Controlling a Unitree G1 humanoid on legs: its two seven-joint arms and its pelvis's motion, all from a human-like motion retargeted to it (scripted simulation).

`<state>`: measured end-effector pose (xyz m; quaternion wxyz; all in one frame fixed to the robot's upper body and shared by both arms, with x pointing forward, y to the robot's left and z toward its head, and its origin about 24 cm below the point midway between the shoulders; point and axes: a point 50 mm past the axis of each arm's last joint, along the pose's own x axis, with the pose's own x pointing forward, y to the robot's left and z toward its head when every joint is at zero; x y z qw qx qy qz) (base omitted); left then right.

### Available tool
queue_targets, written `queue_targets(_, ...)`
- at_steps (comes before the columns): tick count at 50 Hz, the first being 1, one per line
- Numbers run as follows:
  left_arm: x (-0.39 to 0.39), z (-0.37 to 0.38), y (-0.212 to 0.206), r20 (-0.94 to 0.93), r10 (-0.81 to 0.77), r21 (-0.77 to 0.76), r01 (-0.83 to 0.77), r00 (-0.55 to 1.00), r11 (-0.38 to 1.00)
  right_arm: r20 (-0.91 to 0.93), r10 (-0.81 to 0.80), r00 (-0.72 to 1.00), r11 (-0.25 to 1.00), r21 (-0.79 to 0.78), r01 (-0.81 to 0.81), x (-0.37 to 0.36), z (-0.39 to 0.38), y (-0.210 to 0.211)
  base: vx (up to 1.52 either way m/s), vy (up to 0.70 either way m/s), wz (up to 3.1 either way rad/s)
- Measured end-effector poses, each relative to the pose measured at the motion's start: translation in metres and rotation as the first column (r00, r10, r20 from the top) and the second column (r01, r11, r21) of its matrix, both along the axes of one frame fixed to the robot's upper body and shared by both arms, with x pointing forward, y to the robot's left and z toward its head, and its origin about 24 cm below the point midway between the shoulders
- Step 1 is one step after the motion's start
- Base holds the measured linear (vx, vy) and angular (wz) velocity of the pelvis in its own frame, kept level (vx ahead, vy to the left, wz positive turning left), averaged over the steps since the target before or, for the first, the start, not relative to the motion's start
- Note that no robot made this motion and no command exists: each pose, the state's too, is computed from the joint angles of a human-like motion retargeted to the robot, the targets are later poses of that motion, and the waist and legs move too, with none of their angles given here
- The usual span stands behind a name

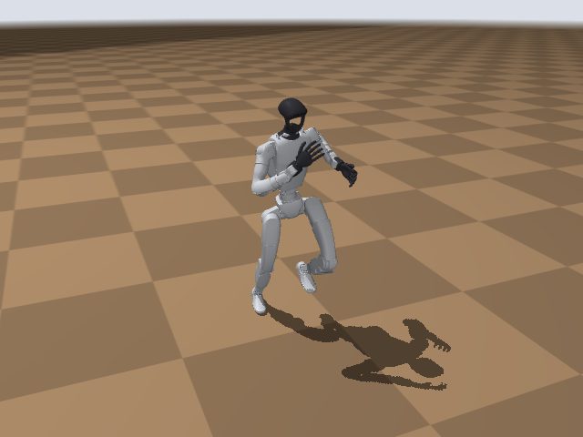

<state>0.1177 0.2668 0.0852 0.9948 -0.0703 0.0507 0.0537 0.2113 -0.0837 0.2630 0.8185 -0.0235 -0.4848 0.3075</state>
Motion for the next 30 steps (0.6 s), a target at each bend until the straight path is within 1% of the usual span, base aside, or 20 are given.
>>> queue_targets(2,-0.011,-0.002,0.004,-0.086,-0.076,0.061,0.081,0.993,0.995,0.046,0.105,0.993,0.99,-0.103,-0.1,-0.022,-0.004,0.012,1.48,0.24,-0.71)
queue_targets(3,-0.015,-0.002,0.005,-0.118,-0.116,0.088,0.126,0.986,0.988,0.017,0.192,0.981,0.974,-0.123,-0.188,-0.03,-0.006,0.015,1.49,0.29,-0.43)
queue_targets(5,-0.021,-0.003,0.009,-0.167,-0.161,0.133,0.184,0.973,0.974,-0.002,0.27,0.963,0.953,-0.141,-0.268,-0.039,-0.011,0.02,1.5,0.32,-0.43)
queue_targets(7,-0.023,-0.005,0.012,-0.184,-0.159,0.162,0.189,0.97,0.968,-0.022,0.282,0.959,0.956,-0.079,-0.283,-0.042,-0.016,0.018,1.49,0.36,-0.54)
queue_targets(10,-0.014,-0.008,0.008,-0.154,-0.138,0.206,0.169,0.978,0.964,-0.112,0.245,0.963,0.969,0.002,-0.246,-0.039,-0.027,0.006,1.38,0.36,-0.08)
queue_targets(11,-0.004,-0.009,0.003,-0.104,-0.127,0.203,0.147,0.986,0.968,-0.15,0.217,0.965,0.976,0.017,-0.217,-0.035,-0.033,0.002,1.24,0.32,0.32)
queue_targets(13,0.027,-0.006,-0.013,0.039,-0.115,0.184,0.106,0.993,0.977,-0.224,0.129,0.966,0.992,0.039,-0.123,-0.024,-0.047,-0.007,1.12,0.26,0.66)
queue_targets(15,0.074,0.01,-0.04,0.244,-0.124,0.168,0.084,0.962,0.982,-0.31,-0.032,0.95,0.999,0.032,0.044,-0.007,-0.07,-0.021,1.01,0.16,1.05)
queue_targets(17,0.124,0.058,-0.078,0.502,-0.148,0.124,0.098,0.852,0.987,-0.396,-0.204,0.895,0.977,-0.022,0.213,0.001,-0.096,-0.045,1.0,0.12,1.18)
queue_targets(18,0.141,0.092,-0.099,0.631,-0.16,0.09,0.133,0.759,0.987,-0.428,-0.255,0.867,0.964,-0.042,0.263,-0.002,-0.105,-0.059,1.06,0.14,1.32)
queue_targets(20,0.15,0.167,-0.134,0.838,-0.171,0.063,0.22,0.518,0.973,-0.476,-0.294,0.829,0.952,-0.072,0.297,-0.019,-0.11,-0.085,1.15,0.13,1.62)
queue_targets(21,0.145,0.199,-0.146,0.905,-0.17,0.084,0.228,0.391,0.97,-0.5,-0.306,0.81,0.95,-0.107,0.292,-0.028,-0.11,-0.096,1.23,0.06,1.81)
queue_targets(23,0.124,0.251,-0.162,0.976,-0.156,0.123,0.211,0.149,0.97,-0.555,-0.339,0.759,0.941,-0.206,0.27,-0.045,-0.114,-0.114,1.29,-0.07,1.57)
queue_targets(25,0.103,0.278,-0.17,0.989,-0.147,0.148,0.204,-0.019,0.968,-0.615,-0.396,0.682,0.916,-0.316,0.247,-0.056,-0.124,-0.13,1.33,-0.23,0.85)
queue_targets(27,0.09,0.287,-0.173,0.984,-0.149,0.168,0.216,-0.102,0.962,-0.648,-0.472,0.598,0.876,-0.42,0.236,-0.067,-0.138,-0.145,1.38,-0.34,0.26)
queue_targets(30,0.079,0.289,-0.174,0.971,-0.169,0.206,0.232,-0.168,0.951,-0.648,-0.579,0.496,0.804,-0.557,0.21,-0.082,-0.156,-0.162,1.41,-0.4,0.05)
